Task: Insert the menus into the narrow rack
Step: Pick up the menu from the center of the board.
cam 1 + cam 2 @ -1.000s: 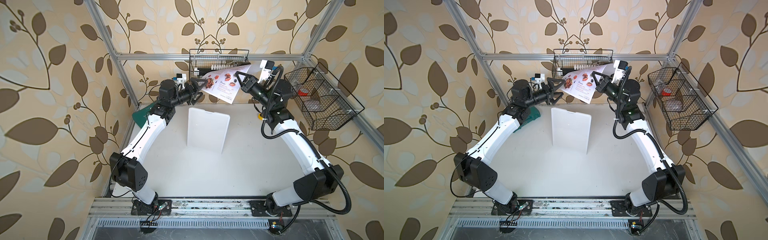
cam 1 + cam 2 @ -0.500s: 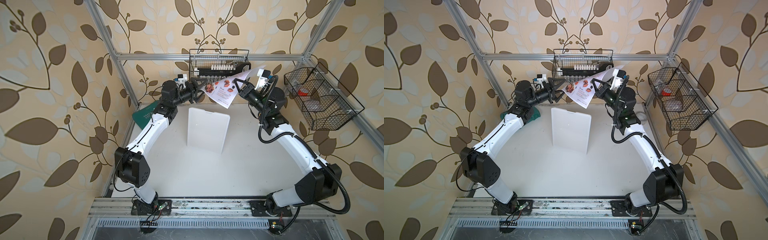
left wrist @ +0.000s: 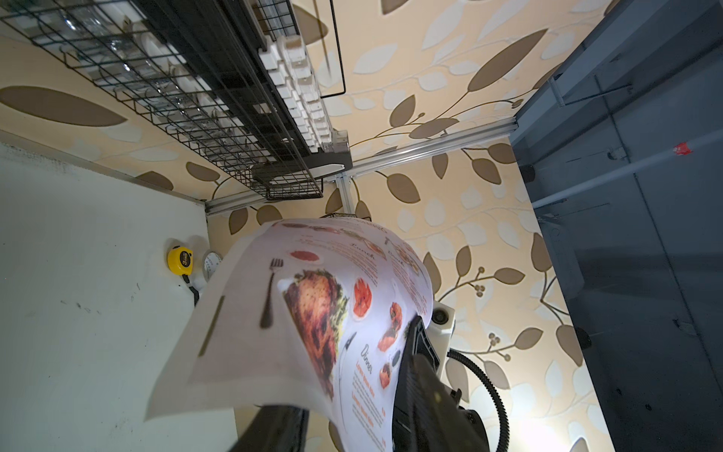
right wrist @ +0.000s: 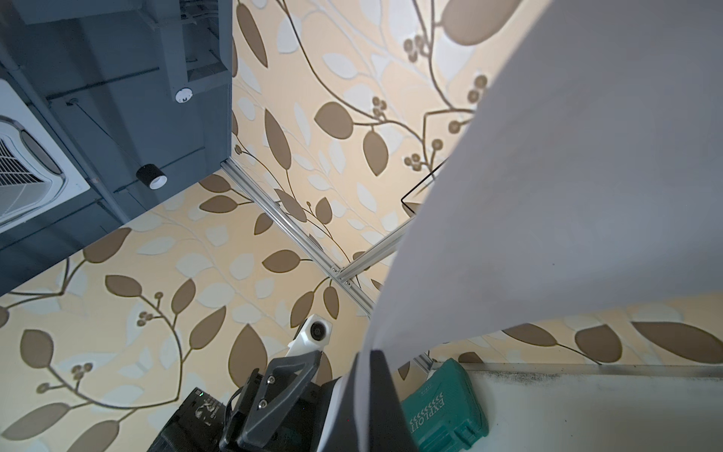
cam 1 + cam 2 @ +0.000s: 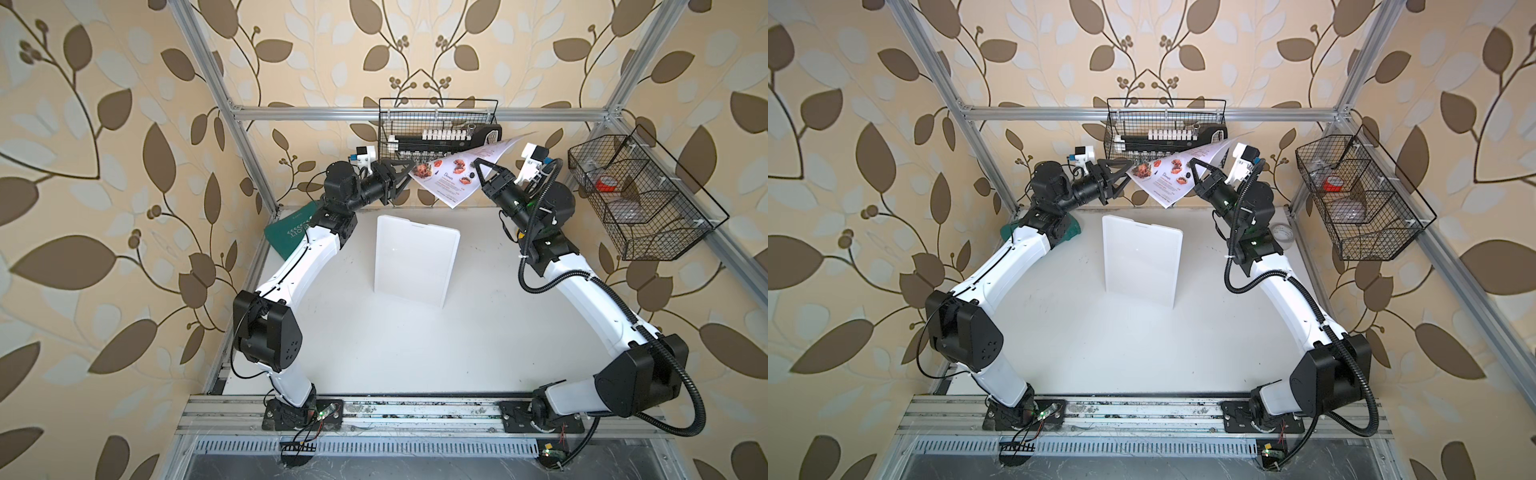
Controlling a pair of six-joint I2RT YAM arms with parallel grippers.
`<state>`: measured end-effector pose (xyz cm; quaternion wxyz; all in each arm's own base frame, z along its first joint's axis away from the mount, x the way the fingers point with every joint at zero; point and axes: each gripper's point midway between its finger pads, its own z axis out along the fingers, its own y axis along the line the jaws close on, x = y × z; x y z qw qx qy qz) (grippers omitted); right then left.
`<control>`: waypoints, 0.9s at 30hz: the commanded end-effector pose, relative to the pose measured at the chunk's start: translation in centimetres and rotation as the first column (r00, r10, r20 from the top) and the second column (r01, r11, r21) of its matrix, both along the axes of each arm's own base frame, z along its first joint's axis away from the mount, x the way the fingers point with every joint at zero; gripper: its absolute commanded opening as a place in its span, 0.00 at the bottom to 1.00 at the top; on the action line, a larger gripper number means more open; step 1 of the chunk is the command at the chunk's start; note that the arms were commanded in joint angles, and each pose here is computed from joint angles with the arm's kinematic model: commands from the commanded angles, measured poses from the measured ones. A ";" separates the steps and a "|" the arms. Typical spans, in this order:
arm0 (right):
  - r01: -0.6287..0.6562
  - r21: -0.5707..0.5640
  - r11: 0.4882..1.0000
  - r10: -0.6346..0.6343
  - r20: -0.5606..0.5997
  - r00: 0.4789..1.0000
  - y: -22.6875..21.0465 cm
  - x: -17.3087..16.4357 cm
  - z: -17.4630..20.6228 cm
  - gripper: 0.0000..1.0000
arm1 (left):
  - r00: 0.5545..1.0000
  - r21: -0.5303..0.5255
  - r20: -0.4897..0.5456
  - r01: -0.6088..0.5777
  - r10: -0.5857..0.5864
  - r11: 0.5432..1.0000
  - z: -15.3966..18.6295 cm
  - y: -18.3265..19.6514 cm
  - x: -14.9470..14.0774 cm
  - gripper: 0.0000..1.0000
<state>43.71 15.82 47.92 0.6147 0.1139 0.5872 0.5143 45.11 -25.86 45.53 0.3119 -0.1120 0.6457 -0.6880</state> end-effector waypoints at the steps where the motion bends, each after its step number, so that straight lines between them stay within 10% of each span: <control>1: 0.000 0.129 0.992 -0.006 0.048 0.999 -0.9 -1.4 1.8 0.00 | 0.997 -0.019 0.083 -0.001 0.002 1.000 1.4 0.0 -0.3 0.61; 10: -0.062 0.172 0.983 0.049 0.080 0.996 -0.5 -2.3 2.8 0.00 | 0.997 -0.020 0.079 -0.001 0.003 1.000 0.9 -0.3 0.5 0.71; 27: -0.069 0.085 0.994 0.067 0.018 0.998 0.6 -0.9 -0.4 0.00 | 0.986 -0.055 0.164 -0.008 0.017 0.998 4.0 0.7 1.0 0.07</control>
